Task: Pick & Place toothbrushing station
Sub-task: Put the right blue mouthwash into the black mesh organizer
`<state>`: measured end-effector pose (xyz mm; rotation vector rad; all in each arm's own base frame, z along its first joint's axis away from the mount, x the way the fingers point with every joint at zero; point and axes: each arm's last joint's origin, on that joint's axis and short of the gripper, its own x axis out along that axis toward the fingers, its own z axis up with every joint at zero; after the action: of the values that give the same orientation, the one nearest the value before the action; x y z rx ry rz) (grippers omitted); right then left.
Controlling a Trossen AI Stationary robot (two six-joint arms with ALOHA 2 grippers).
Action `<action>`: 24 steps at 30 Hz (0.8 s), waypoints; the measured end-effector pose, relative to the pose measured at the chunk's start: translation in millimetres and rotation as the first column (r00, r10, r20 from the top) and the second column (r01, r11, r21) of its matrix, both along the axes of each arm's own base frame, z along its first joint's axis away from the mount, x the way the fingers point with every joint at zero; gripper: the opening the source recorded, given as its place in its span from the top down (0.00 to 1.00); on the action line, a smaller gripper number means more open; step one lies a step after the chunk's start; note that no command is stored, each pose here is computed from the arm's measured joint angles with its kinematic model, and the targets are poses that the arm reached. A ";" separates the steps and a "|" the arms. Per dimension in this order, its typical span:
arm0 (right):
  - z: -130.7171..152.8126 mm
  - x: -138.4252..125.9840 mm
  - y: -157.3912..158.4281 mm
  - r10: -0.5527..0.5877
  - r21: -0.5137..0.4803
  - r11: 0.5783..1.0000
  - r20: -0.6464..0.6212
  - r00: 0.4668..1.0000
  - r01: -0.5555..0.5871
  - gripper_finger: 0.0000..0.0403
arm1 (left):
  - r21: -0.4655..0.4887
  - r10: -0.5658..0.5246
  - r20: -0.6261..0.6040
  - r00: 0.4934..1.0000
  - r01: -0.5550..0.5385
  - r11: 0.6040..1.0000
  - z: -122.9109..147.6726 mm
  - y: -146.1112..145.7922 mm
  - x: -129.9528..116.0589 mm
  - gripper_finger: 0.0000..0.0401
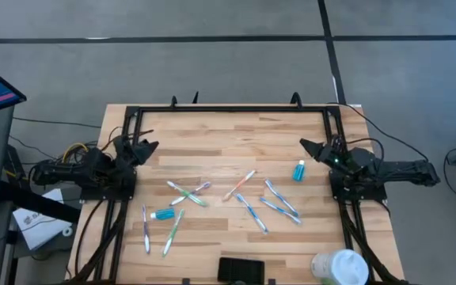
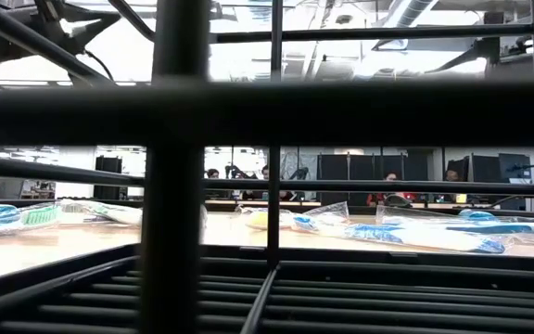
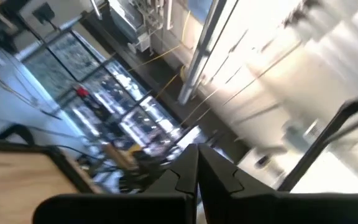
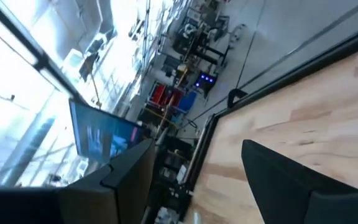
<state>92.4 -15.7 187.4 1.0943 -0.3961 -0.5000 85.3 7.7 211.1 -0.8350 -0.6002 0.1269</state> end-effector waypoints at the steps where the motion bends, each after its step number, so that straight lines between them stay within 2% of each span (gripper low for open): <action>1: 0.1 -0.1 -0.6 -0.007 0.007 1.000 0.006 1.000 0.007 0.42 | -0.025 -0.014 0.018 1.000 0.014 1.000 0.7 0.0 -0.4 1.00; 7: 3.3 -2.2 -6.0 -0.101 0.016 0.995 0.044 0.994 0.101 0.42 | -0.053 -0.087 0.044 0.995 0.090 0.995 1.2 -1.4 -0.1 1.00; 12: 21.4 -7.0 -8.8 -0.144 -0.026 0.988 0.207 0.968 0.153 0.42 | -0.038 -0.187 0.064 0.980 0.190 0.981 2.7 -4.0 -0.1 1.00; 16: 33.1 -11.4 -8.5 -0.136 -0.041 0.987 0.320 0.938 0.157 0.42 | -0.026 -0.217 0.049 0.975 0.218 0.976 9.2 -5.0 2.0 1.00; 19: 41.4 -13.1 -7.6 -0.126 -0.045 0.988 0.316 0.940 0.147 0.43 | -0.015 -0.240 0.004 0.971 0.240 0.971 15.2 -6.1 7.9 1.00; 24: 56.1 -10.8 -6.0 -0.110 -0.078 0.988 0.228 0.968 0.131 0.45 | -0.004 -0.290 -0.109 0.951 0.291 0.957 24.5 -8.7 25.9 1.00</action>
<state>81.6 -21.7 243.5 1.0439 -0.6800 -0.4625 111.2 -1.0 235.6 -0.8897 -0.3696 -0.0997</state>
